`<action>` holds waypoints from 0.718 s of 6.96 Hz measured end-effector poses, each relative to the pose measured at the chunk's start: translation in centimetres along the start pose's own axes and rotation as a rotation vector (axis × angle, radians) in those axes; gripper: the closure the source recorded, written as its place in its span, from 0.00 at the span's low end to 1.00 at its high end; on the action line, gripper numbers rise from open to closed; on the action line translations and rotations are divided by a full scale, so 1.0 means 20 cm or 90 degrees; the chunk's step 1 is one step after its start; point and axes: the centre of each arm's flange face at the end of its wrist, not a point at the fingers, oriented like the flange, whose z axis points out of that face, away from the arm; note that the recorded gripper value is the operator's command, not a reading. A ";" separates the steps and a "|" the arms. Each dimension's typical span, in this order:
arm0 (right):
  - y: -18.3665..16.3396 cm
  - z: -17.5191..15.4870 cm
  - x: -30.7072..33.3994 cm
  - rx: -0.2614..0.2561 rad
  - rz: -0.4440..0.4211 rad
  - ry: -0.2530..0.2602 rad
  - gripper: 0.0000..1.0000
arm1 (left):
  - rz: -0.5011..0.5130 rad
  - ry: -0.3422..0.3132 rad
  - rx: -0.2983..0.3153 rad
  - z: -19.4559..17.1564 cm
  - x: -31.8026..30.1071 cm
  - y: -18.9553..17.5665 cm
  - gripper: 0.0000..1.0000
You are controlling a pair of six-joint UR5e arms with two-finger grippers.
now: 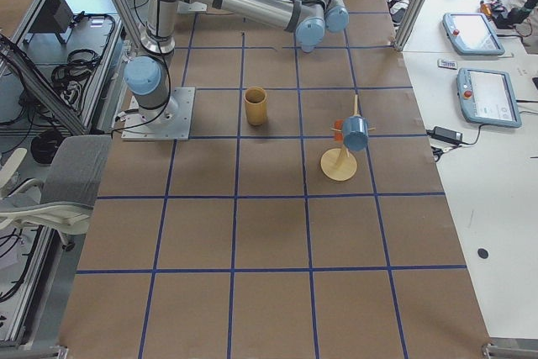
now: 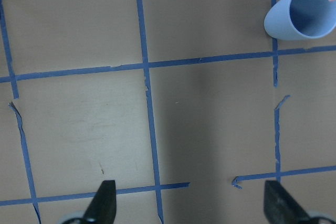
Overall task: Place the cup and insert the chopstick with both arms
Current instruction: 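Lower the pink chopstick into the blue cup with the right gripper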
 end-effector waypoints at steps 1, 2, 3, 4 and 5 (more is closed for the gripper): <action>-0.03 0.01 0.01 0.000 0.003 0.001 1.00 | 0.000 -0.001 0.002 0.00 0.00 0.00 0.00; -0.05 0.01 0.01 0.000 0.006 0.001 0.96 | -0.001 -0.002 0.004 -0.01 0.00 0.00 0.00; -0.07 0.01 0.01 -0.001 0.010 0.002 0.24 | -0.001 -0.003 0.006 -0.01 0.00 0.00 0.00; -0.09 0.01 0.00 -0.001 0.011 0.002 0.01 | -0.001 -0.003 0.006 -0.02 -0.01 0.00 0.00; -0.10 0.01 0.00 0.006 0.007 0.005 0.00 | -0.002 -0.003 0.005 -0.02 -0.01 0.01 0.00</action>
